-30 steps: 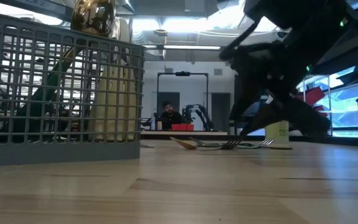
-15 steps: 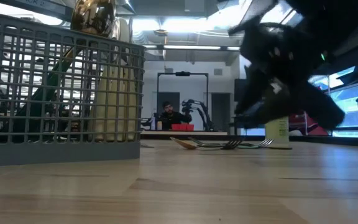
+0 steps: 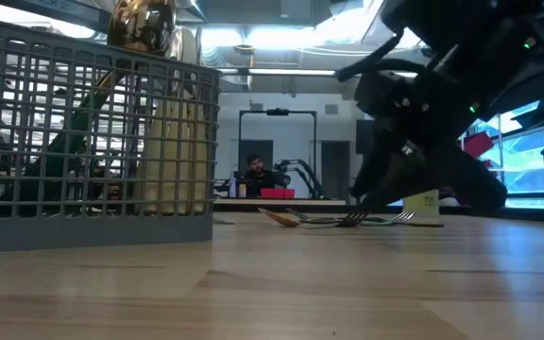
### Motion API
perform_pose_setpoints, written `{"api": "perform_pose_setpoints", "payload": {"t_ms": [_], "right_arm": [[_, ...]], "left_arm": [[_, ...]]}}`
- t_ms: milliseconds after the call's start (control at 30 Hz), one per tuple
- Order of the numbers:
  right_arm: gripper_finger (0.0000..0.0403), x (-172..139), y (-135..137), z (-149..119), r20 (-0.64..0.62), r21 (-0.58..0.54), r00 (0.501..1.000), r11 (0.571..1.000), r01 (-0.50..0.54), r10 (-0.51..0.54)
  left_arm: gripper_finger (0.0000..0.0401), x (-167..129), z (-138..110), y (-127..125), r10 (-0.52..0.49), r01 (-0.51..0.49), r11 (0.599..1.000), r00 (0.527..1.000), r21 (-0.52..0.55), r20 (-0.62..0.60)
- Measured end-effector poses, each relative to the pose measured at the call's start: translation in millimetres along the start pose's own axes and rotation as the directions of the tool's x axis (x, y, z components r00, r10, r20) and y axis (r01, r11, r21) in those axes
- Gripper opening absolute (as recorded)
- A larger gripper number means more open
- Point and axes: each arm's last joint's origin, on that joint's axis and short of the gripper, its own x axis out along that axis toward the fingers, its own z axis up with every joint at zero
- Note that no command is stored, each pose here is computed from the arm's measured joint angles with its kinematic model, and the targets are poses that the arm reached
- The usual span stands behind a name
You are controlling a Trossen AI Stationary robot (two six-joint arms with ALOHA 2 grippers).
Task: Sort silverware
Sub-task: Put the fork into the silverware tray
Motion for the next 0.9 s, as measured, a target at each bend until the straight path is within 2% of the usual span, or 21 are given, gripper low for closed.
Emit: {"api": "perform_pose_setpoints", "payload": {"t_ms": [133, 533, 733, 900], "right_arm": [[0.0097, -1, 1, 4, 0.036, 0.009, 0.999, 1.000, -0.009, 0.008], [0.0096, 7, -10, -3, -0.007, 0.026, 1.000, 1.000, 0.013, -0.013], [0.0096, 8, -7, -5, -0.012, 0.019, 1.000, 1.000, 0.010, -0.010], [0.0096, 20, -2, -9, -0.036, -0.025, 0.999, 1.000, 0.017, -0.017]], "left_arm": [[0.0115, 0, 0, -1, -0.003, 0.003, 1.000, 1.000, 0.001, -0.001], [0.0115, 0, -1, -1, -0.004, 0.004, 1.000, 1.000, -0.003, -0.006], [0.0115, 0, -1, -1, -0.004, 0.004, 1.000, 1.000, -0.002, -0.006], [0.0115, 0, -1, -1, -0.004, 0.004, 1.000, 1.000, -0.003, -0.006]]}}
